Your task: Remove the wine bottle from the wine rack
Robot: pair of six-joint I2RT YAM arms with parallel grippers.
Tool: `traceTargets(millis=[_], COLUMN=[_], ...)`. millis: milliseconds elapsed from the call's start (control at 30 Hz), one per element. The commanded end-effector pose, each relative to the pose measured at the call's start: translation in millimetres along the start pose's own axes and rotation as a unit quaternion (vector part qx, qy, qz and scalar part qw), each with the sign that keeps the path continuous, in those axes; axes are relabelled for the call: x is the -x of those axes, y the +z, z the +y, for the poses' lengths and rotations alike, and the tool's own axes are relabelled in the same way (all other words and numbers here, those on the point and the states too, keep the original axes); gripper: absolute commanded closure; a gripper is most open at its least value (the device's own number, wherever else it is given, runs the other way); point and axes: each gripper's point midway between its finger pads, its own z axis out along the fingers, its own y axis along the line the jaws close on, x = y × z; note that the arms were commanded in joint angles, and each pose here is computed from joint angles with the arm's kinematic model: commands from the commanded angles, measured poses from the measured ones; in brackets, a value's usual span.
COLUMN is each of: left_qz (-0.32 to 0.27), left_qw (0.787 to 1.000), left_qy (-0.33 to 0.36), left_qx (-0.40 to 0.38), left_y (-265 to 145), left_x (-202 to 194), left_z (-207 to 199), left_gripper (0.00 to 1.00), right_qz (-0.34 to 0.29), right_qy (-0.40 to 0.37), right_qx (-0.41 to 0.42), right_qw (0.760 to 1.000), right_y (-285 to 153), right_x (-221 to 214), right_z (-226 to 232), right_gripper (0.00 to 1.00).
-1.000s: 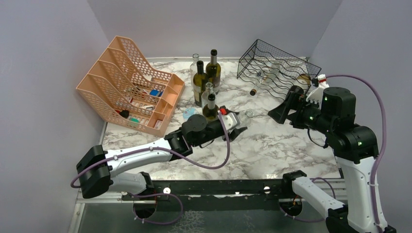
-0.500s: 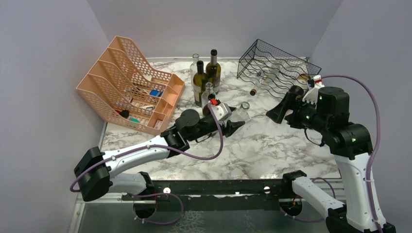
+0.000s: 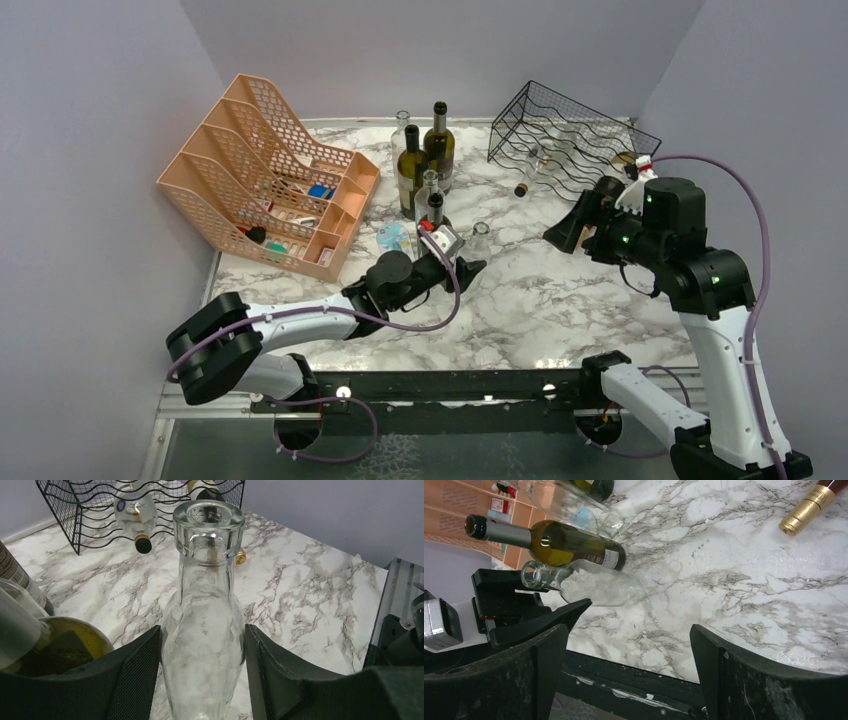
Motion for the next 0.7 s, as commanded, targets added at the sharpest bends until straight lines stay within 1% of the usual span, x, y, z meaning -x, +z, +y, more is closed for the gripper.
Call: traceTargets(millis=[0, 167, 300, 333, 533, 667], left_qz=[-0.088, -0.080, -0.092, -0.097, -0.105, -0.103], left_qw=[0.996, 0.996, 0.995, 0.994, 0.992, 0.991], left_qy=[-0.003, 0.005, 0.010, 0.012, 0.008, 0.000], left_qx=[0.008, 0.024, 0.041, 0.043, 0.064, 0.086], left_y=[3.8, 0.4, -8.9, -10.6, -14.0, -16.1], left_x=[42.0, 28.8, 22.0, 21.3, 17.8, 13.8], left_z=[-1.2, -2.4, -6.5, -8.5, -2.6, 4.5], left_gripper=[1.00, 1.00, 0.99, 0.96, 0.86, 0.74], right_qz=[-0.010, -0.013, -0.016, -0.017, -0.017, -0.016], right_qy=[-0.008, -0.012, -0.015, -0.015, -0.014, -0.013], right_qx=[0.010, 0.014, 0.009, 0.008, 0.003, 0.003], right_qw=[1.000, 1.000, 1.000, 1.000, 1.000, 1.000], right_y=[5.7, 5.2, 2.8, 2.1, 2.3, 3.8], right_x=[3.6, 3.3, 4.0, 4.0, 1.7, 1.5], right_z=[2.4, 2.8, 1.4, 1.0, -2.0, -2.0], right_gripper=[0.05, 0.03, 0.03, 0.03, 0.02, 0.02])
